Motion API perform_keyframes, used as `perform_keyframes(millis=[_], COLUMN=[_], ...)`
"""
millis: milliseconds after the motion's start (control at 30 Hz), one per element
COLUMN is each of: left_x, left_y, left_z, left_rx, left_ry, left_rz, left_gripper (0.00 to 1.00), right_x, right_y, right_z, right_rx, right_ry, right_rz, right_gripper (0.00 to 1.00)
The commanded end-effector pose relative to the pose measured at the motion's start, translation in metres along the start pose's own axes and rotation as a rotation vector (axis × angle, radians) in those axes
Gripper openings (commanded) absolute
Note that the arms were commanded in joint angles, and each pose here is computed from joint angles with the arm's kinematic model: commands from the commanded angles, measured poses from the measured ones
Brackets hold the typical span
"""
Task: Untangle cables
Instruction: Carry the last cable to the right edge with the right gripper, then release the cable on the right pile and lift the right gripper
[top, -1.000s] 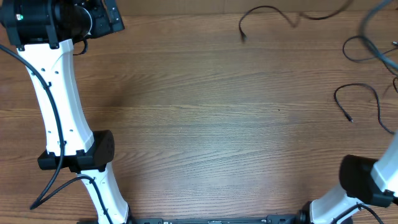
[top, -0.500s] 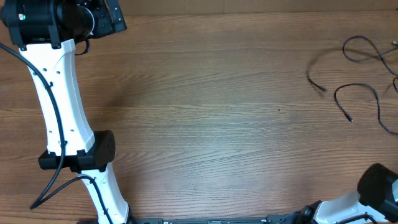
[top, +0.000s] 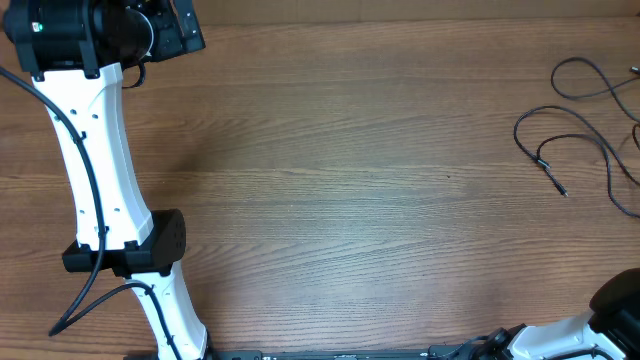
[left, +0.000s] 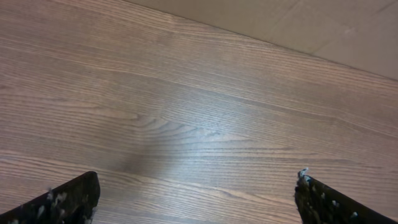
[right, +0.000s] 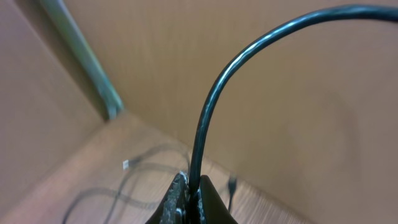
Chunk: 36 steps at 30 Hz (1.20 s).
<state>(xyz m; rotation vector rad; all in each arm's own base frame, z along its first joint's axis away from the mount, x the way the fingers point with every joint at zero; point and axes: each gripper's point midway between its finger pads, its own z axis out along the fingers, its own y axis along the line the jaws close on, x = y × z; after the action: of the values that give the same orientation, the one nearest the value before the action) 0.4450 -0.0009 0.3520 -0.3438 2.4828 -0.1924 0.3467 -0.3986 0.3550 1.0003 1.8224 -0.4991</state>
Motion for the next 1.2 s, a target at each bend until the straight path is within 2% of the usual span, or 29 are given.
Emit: perform_keyframes(millis=[0,333,433,467,500,600,700,867,967,1167], left_x=[0.000,0.005,0.006,0.007,0.007,0.007,0.009,0.017,0.022,0.018], left_y=[-0.007,-0.020,-0.023,-0.024,-0.025,-0.025,-0.026,-0.022,-0.019,-0.021], left_z=[-0.004,-0.001,0.000,0.000,0.000,0.000,0.002,0.014,0.024,0.031], left_rx=[0.017,0.033,0.037,0.038,0.039,0.040,0.039,0.021,0.008,0.013], left_ry=[-0.008,0.004,0.006,0.007,0.007,0.008,0.018,0.067,0.098,0.090], left_rz=[0.037,0.062,0.069,0.070,0.071,0.086,0.094,0.094,0.092,0.092], left_gripper=[1.00,1.00,1.00,1.00,1.00,1.00,1.00,1.00,1.00,1.00], right_x=[0.045,0.208,0.238,0.241,0.243,0.238,0.219,0.194,0.199,0.229], right_y=[0.012,0.060,0.075,0.077,0.083,0.094,0.124,0.181,0.217,0.275], right_z=[0.025,0.089,0.097,0.098,0.097,0.090,0.071,0.034,0.014,-0.015], right_rx=[-0.034,-0.092,-0.099,-0.102,-0.111,-0.141,-0.273,-0.515,-0.618,-0.658], right_ry=[0.091,0.414,0.482,0.486,0.489,0.481,0.447,0.395,0.419,0.500], right_rz=[0.042,0.040,0.028,0.024,0.016,-0.038,-0.102,-0.085,-0.058,-0.004], right_gripper=[0.04,0.04,0.06,0.26,1.00,1.00,1.00,1.00,1.00,1.00])
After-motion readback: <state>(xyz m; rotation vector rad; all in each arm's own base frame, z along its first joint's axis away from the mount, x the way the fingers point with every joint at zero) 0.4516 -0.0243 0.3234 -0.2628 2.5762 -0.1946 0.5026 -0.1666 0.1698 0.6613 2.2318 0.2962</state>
